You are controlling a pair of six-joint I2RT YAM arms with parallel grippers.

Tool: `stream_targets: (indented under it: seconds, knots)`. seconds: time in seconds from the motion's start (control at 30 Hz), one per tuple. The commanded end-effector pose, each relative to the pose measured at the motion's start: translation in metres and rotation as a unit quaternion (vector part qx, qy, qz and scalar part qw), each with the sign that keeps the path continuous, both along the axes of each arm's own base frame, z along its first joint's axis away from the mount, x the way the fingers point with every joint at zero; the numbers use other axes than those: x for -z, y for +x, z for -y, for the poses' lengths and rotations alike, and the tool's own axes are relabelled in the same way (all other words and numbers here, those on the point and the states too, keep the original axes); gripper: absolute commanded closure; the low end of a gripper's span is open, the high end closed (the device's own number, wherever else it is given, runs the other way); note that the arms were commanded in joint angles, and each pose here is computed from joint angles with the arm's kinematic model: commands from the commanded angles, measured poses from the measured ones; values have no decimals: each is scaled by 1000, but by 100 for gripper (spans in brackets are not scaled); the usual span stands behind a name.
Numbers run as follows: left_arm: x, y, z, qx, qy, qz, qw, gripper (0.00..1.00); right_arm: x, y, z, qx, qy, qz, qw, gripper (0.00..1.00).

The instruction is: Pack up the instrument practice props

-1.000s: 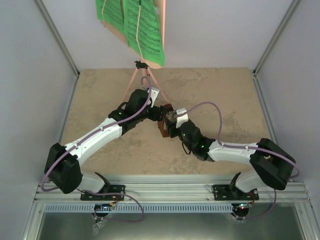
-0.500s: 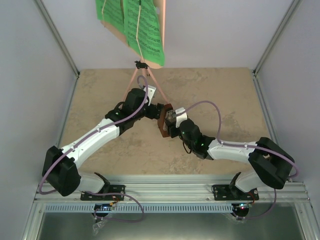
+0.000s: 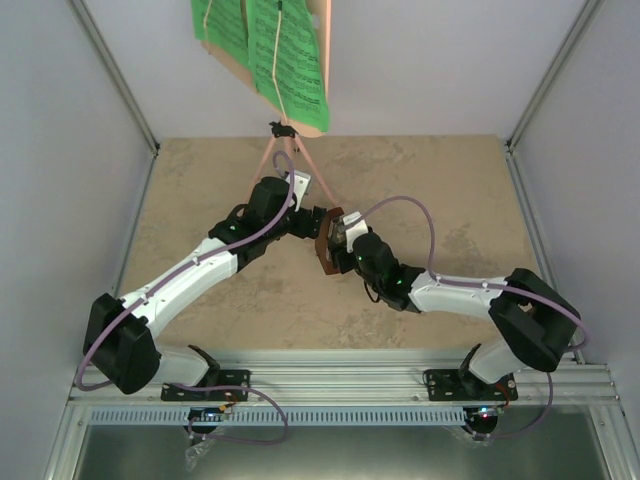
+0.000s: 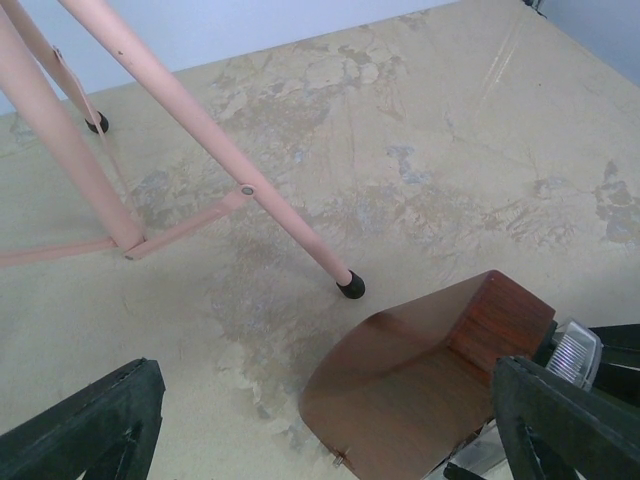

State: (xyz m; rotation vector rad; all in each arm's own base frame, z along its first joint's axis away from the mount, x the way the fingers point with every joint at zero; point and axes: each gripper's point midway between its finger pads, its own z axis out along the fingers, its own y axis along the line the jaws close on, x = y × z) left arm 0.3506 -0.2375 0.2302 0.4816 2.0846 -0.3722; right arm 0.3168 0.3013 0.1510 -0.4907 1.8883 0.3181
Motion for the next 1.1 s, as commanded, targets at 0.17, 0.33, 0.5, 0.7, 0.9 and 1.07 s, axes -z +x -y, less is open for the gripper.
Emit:
stream_targets:
  seconds: [0.17, 0.33, 0.5, 0.7, 0.9, 1.07]
  knots:
    - [-9, -1, -3, 2, -5, 15, 1000, 8, 0, 8, -1, 2, -21, -1, 1000, 23]
    - [-10, 0, -4, 0, -5, 17, 1000, 8, -9, 2, 5, -2, -16, 8, 1000, 3]
    - [-13, 2, -11, -15, 3, 28, 1000, 7, -22, -12, 11, -30, -15, 21, 999, 2]
    - [-24, -3, -13, -9, -4, 47, 999, 3, -27, -36, 30, -53, -11, 9, 998, 2]
    - [-47, -25, 4, 67, -49, 83, 993, 3, -33, -35, 89, -13, 63, -21, 998, 2]
    - [-38, -35, 31, 168, -34, 55, 984, 2, -48, -33, 131, -6, 141, -21, 990, 2]
